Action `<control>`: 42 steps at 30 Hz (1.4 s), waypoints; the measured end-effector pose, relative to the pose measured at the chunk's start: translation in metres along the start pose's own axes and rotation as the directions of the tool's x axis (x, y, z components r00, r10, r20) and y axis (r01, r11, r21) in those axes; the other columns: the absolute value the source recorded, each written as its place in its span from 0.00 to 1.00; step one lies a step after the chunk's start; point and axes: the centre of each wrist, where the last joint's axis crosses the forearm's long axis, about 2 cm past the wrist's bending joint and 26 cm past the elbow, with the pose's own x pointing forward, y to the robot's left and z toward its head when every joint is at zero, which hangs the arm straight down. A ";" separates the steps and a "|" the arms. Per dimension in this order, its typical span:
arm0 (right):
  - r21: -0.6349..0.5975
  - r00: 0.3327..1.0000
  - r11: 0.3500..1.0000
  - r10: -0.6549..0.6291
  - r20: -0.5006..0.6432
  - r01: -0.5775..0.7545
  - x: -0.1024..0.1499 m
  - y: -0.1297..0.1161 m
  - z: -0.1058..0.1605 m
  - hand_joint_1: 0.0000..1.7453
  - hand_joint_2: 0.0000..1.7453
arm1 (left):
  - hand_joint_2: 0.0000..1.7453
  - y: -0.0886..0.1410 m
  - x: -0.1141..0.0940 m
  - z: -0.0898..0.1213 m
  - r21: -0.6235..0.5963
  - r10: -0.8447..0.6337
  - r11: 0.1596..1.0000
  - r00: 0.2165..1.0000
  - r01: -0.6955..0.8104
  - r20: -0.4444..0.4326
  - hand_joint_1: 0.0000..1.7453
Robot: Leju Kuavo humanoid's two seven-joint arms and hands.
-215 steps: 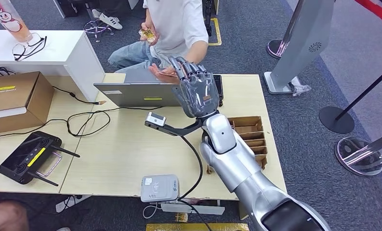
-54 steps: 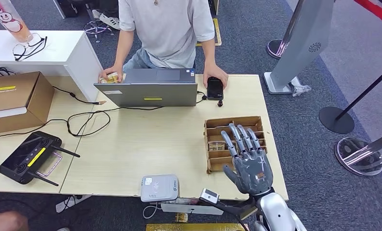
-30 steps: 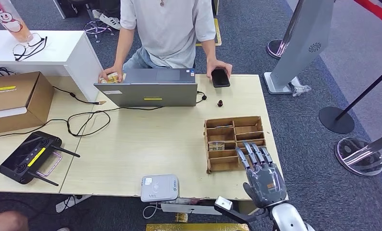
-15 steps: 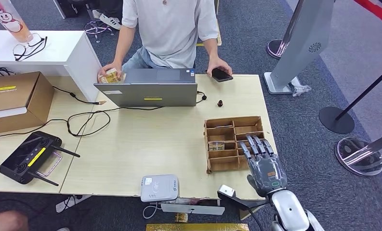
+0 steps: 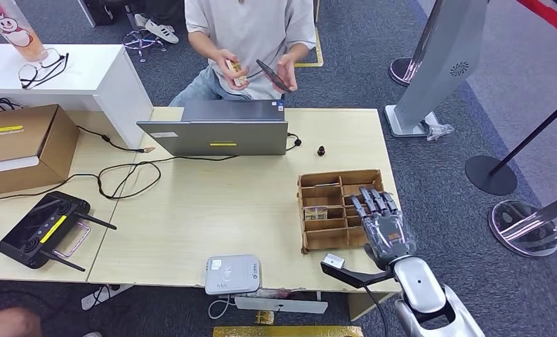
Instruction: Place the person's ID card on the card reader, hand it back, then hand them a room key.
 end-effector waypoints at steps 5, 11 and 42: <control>0.013 1.000 1.000 0.005 -0.005 -0.005 -0.003 0.003 -0.002 0.00 1.00 | 0.00 0.000 0.000 0.000 0.000 0.000 1.000 1.000 0.000 0.000 0.00; 0.020 1.000 1.000 0.009 -0.019 -0.008 -0.006 0.004 -0.001 0.00 1.00 | 0.00 0.000 0.000 0.000 0.000 0.000 1.000 1.000 0.000 0.001 0.00; -0.063 0.998 0.998 0.017 -0.060 -0.021 -0.020 -0.010 0.045 0.00 1.00 | 0.00 0.000 0.000 0.000 0.000 0.004 1.000 1.000 -0.004 0.000 0.00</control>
